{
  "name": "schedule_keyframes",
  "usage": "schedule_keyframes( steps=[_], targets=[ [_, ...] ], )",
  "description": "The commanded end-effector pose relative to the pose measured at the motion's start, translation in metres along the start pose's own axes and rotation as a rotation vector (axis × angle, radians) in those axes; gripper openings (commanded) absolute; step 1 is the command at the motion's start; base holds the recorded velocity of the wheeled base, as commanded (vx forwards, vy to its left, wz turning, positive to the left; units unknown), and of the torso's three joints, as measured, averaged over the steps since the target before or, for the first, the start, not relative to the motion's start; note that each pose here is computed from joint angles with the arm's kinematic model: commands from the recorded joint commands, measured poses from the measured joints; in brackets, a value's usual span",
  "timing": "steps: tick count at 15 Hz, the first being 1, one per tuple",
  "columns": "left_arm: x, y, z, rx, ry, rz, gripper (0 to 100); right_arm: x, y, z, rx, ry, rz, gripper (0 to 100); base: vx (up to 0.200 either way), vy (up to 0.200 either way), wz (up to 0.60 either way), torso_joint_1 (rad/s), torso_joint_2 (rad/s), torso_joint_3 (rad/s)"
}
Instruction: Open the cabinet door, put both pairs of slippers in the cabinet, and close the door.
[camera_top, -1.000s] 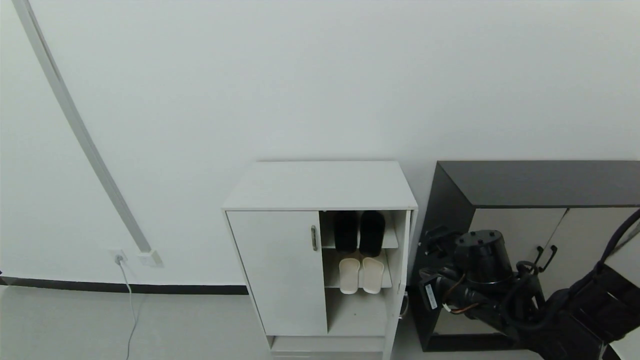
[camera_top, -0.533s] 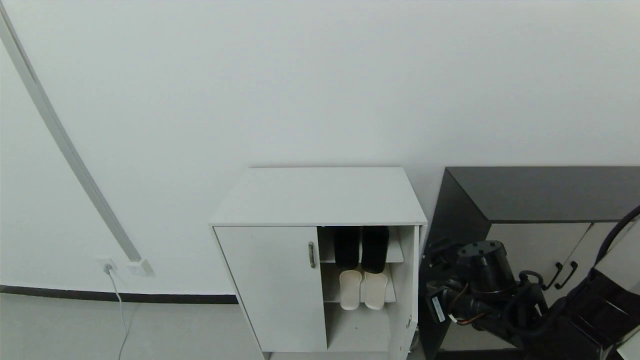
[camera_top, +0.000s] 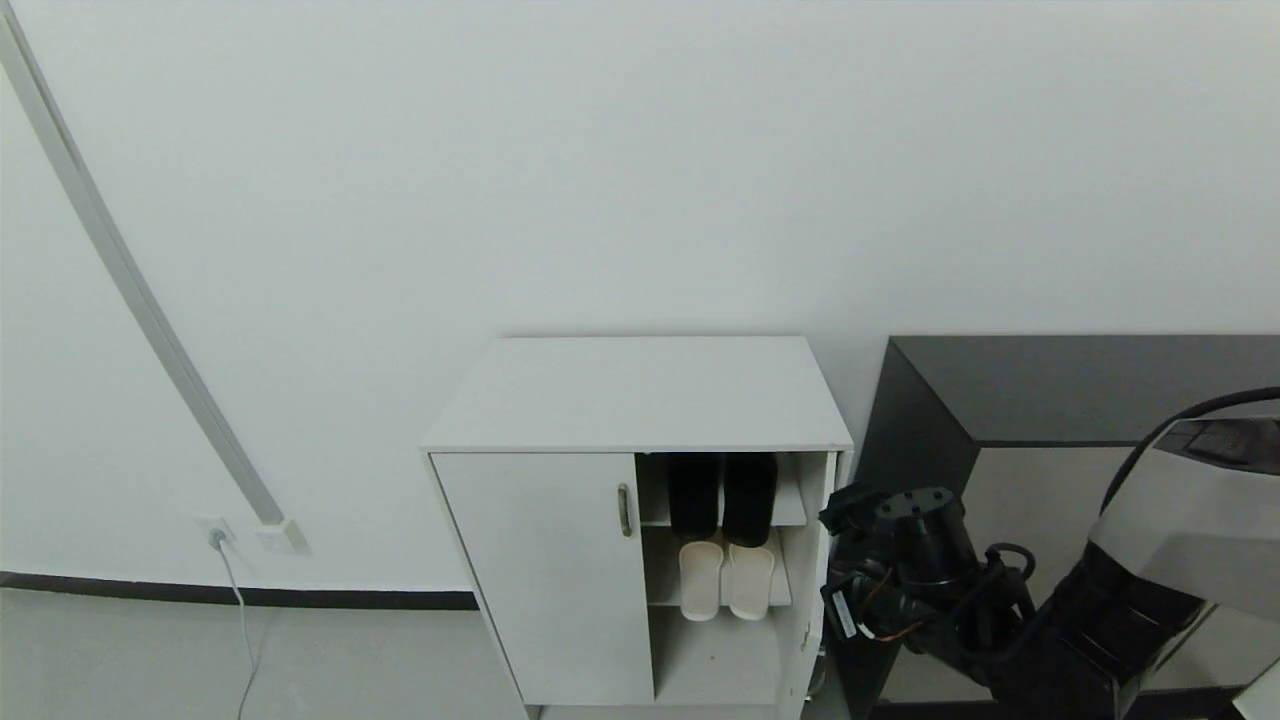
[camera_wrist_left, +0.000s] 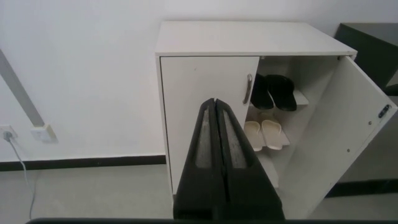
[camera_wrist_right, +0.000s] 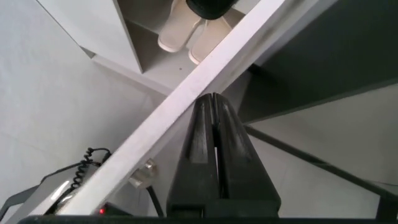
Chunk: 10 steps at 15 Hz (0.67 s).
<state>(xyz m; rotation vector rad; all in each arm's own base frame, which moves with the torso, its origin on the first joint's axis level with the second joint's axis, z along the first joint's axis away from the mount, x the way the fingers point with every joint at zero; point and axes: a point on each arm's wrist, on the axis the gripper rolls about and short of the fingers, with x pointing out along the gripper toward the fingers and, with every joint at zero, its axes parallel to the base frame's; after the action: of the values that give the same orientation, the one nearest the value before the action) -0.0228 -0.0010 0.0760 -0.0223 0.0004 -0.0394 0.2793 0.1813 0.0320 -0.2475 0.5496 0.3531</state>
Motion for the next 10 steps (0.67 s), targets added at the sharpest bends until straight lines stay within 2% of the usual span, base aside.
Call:
schedule_keyframes(
  steps=[1,10],
  targets=[
    [0.0,0.0,0.0,0.001,0.0,-0.001,0,0.013,0.006,-0.007,-0.009,0.026,0.011,0,0.0,0.0,0.0,0.0,0.0,0.0],
    [0.0,0.0,0.0,0.002,0.0,-0.001,0,0.049,0.015,0.013,0.016,-0.065,0.028,0,0.0,0.0,0.0,0.0,0.0,0.0]
  ],
)
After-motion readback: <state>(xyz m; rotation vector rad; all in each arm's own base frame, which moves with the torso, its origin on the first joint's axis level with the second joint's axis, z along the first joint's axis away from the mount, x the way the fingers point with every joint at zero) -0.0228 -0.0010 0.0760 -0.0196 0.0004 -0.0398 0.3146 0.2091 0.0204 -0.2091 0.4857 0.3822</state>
